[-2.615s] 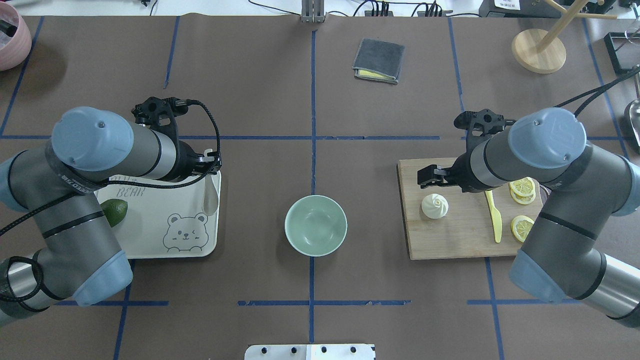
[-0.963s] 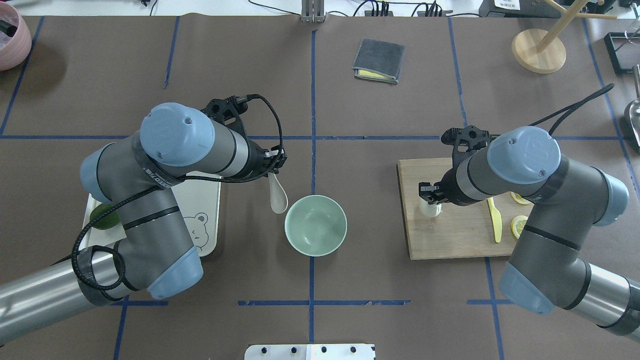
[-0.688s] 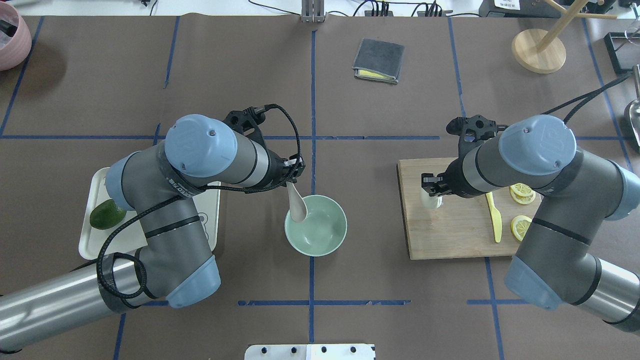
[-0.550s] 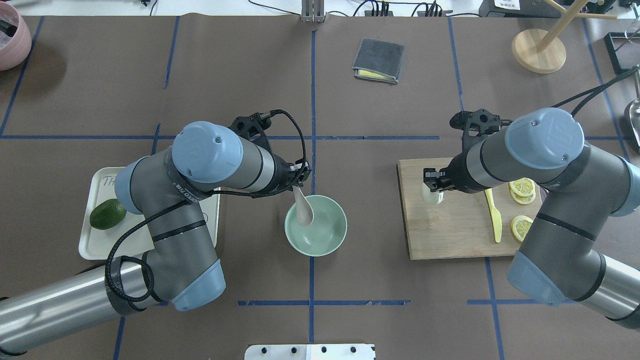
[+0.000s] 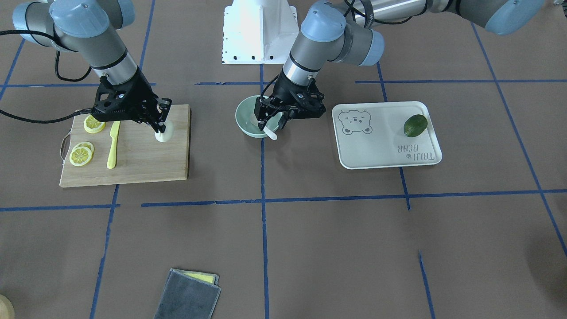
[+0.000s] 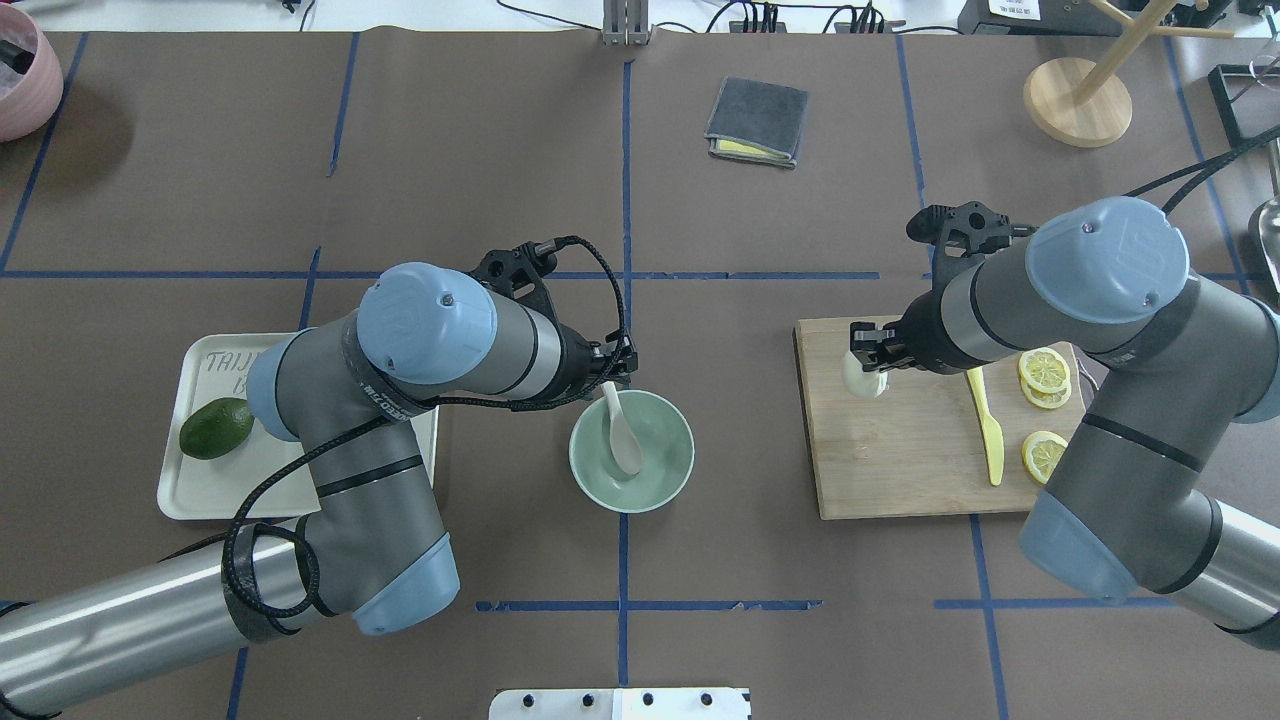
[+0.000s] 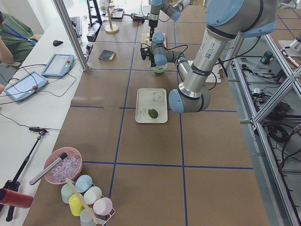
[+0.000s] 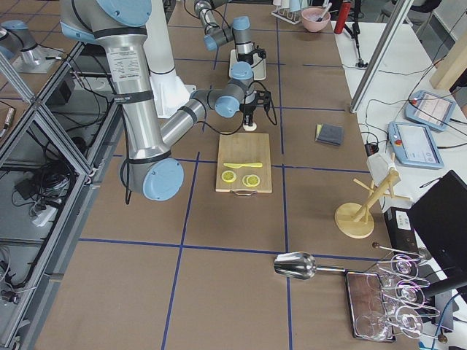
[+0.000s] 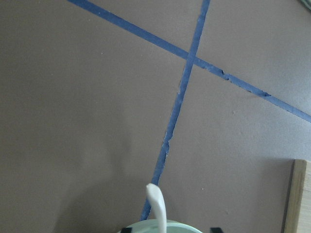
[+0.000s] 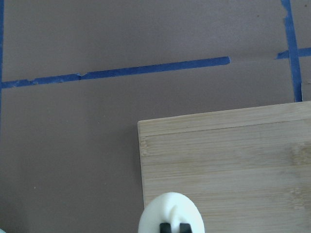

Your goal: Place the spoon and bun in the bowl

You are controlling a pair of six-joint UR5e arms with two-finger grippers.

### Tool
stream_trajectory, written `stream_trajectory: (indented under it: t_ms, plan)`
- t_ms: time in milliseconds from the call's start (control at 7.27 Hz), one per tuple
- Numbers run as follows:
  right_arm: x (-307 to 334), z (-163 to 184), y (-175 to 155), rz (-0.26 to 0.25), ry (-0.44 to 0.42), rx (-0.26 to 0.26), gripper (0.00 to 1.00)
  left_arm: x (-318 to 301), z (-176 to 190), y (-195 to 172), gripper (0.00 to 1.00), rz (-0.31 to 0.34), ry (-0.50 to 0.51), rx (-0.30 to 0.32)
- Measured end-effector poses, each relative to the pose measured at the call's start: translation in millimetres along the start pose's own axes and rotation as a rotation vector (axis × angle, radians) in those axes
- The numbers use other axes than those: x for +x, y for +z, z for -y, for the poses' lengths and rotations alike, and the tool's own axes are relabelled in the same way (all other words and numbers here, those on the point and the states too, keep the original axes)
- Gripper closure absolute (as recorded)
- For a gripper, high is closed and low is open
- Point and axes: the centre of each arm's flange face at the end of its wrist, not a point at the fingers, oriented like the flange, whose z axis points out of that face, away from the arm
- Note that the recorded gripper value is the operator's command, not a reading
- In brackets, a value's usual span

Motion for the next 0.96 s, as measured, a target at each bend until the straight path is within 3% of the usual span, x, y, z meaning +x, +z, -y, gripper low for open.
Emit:
stream_trajectory:
  t_ms: [413,688,963]
  plan:
    - [-62,-6,-9,0.084,-0.006,-0.001,1.0,-37,63,-48,0.0,0.014,0.155,0.094]
    - [-123,-34,2,0.132,0.007,-0.013,1.0,-66,105,-80,0.0,0.108,0.304,0.151]
    - [-182,-69,27,0.145,-0.005,0.006,1.0,-98,148,-111,0.0,0.18,0.371,0.202]
